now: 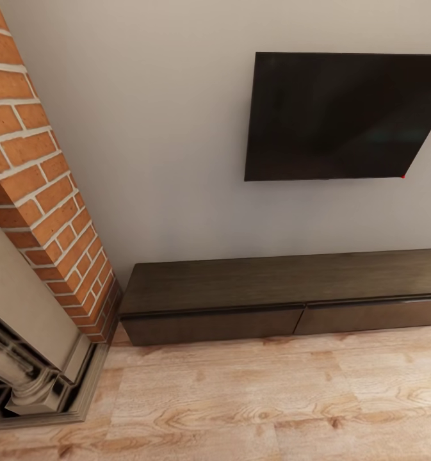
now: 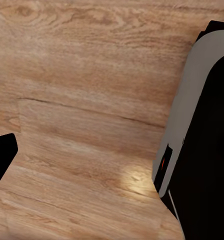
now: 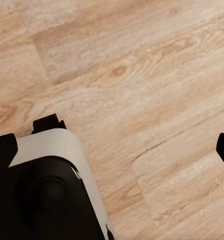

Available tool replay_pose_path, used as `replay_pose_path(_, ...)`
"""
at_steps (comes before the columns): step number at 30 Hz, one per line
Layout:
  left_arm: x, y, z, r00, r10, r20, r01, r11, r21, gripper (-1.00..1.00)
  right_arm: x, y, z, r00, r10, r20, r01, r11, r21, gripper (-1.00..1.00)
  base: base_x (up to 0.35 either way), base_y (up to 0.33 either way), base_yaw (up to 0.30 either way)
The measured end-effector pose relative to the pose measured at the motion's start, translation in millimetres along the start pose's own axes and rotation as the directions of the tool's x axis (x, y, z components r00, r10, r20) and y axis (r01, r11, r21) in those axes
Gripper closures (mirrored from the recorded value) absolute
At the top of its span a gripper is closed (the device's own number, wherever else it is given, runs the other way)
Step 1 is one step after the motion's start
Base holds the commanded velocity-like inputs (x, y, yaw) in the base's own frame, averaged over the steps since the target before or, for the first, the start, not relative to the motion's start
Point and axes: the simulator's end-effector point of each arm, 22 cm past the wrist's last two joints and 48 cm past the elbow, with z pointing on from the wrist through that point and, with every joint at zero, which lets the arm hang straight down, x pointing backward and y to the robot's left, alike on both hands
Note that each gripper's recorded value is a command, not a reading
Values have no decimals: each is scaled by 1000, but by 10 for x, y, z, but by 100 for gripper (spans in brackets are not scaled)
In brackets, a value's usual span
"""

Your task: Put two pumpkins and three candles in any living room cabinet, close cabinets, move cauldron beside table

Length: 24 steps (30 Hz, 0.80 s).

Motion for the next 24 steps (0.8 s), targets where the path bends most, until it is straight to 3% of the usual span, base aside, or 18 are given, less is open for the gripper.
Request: replay_pose_path(24, 19, -94, -14, 1000, -1, -3, 1, 1000, 12, -100, -4, 27, -5, 1000, 0, 1, 0, 1000, -4, -100, 0, 0, 0)
